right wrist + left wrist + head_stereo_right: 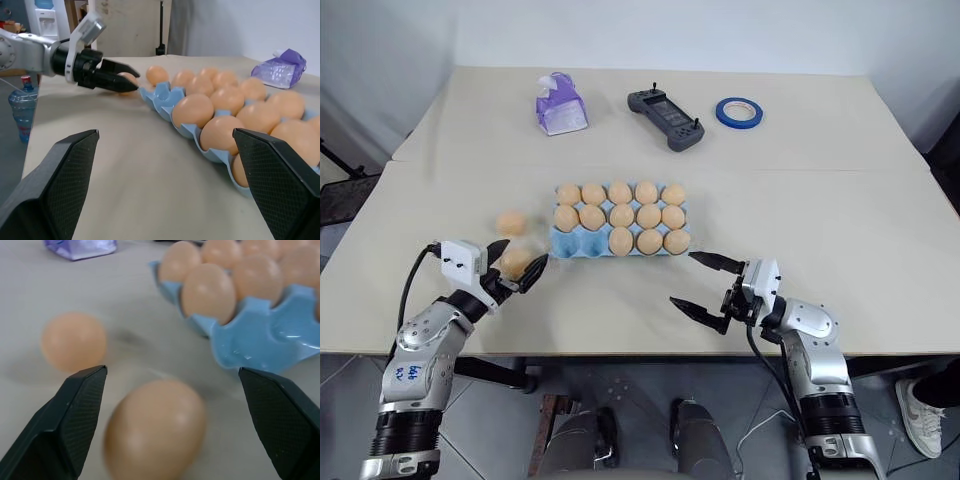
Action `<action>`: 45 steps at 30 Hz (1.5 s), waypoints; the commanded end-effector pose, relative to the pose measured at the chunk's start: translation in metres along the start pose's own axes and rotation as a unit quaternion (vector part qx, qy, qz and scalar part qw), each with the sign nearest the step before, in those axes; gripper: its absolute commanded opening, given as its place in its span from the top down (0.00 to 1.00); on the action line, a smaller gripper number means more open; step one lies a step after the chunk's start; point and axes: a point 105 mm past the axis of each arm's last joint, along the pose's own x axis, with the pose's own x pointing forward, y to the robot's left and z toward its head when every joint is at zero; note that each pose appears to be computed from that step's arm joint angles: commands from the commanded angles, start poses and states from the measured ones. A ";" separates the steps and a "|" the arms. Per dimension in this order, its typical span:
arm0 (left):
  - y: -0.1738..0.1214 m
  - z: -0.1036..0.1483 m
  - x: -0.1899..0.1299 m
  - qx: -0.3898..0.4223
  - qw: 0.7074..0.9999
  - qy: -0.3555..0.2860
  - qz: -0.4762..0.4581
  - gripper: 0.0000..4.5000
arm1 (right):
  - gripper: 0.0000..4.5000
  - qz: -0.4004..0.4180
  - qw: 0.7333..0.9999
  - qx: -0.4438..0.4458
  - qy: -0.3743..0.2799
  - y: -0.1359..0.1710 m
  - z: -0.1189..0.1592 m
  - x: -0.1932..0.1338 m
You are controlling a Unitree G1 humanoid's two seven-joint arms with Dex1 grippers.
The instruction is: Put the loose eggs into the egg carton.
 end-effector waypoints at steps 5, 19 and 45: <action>0.001 0.004 0.000 0.003 1.000 -0.003 0.002 0.09 | 0.00 -0.001 1.000 -0.015 -0.016 0.000 0.007 0.006; -0.012 0.050 -0.004 0.042 0.992 -0.092 -0.078 0.58 | 0.00 -0.009 1.000 -0.009 -0.006 0.003 0.003 0.003; -0.094 0.068 0.073 0.066 0.957 -0.085 -0.270 0.00 | 0.00 -0.064 0.998 -0.024 -0.004 0.004 0.010 -0.012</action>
